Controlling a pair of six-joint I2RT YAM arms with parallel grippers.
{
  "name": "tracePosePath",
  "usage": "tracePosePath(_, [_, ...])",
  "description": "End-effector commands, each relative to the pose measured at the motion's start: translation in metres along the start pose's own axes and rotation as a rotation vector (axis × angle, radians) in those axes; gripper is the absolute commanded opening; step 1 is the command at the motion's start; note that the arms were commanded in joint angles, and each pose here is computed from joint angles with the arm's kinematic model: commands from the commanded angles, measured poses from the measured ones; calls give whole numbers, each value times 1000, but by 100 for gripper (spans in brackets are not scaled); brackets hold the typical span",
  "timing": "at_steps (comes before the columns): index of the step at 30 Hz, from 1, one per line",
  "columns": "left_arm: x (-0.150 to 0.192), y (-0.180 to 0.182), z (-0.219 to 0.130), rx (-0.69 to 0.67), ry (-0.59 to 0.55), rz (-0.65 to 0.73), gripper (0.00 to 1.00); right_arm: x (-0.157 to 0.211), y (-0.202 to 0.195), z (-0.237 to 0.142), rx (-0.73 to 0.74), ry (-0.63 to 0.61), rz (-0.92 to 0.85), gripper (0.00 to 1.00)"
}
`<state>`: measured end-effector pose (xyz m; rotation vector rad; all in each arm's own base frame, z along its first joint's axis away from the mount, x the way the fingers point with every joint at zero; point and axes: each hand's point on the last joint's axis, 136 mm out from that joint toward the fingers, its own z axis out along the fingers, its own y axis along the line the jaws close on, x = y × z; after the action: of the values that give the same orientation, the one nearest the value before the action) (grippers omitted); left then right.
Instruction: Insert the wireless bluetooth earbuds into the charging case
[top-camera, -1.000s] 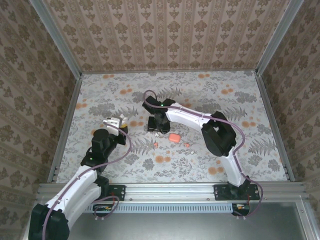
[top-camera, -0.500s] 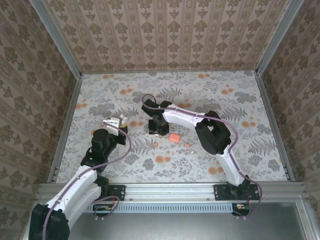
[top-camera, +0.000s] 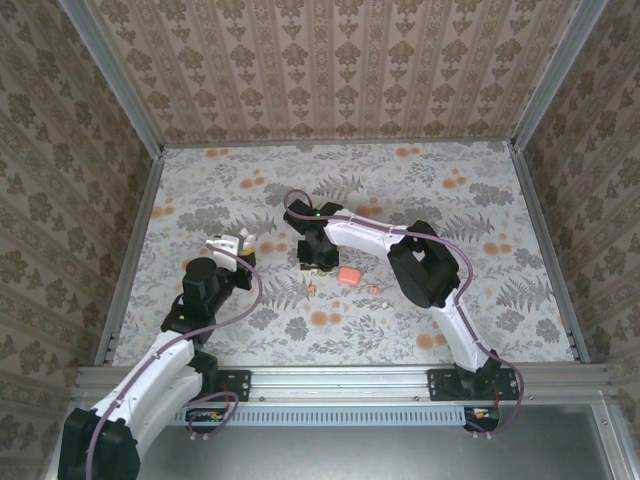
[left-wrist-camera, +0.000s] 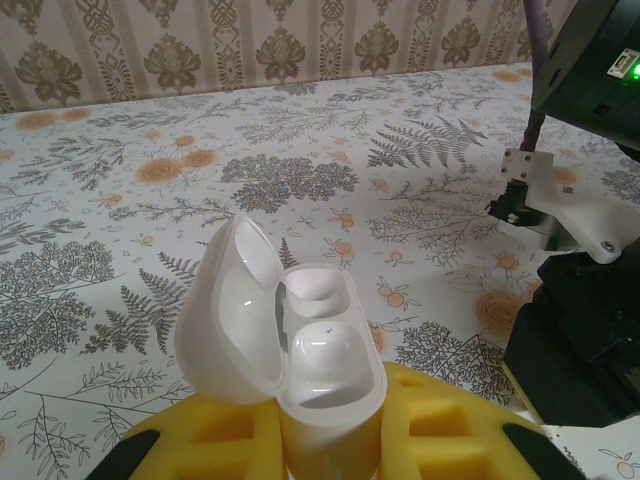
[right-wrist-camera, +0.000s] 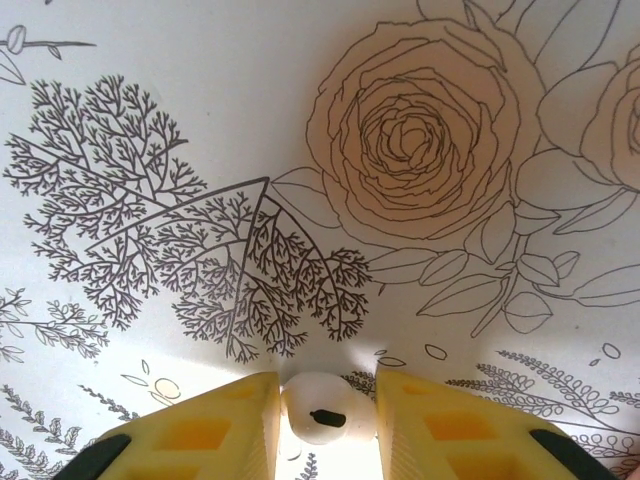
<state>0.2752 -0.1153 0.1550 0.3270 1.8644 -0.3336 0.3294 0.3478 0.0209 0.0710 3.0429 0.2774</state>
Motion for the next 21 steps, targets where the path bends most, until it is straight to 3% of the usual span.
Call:
tracePosePath(1, [-8,-2,-2,15,-39,-12,10,-4,-1,3,9,-11,-8,29])
tracePosePath(14, [-3,-16,4,100,-21,-14,10,-16,0,-32,-83,-178,-21,28])
tracePosePath(21, [3,-45,20,261,-17,-9,9,-23,-7,-71,-210,-392,-44,28])
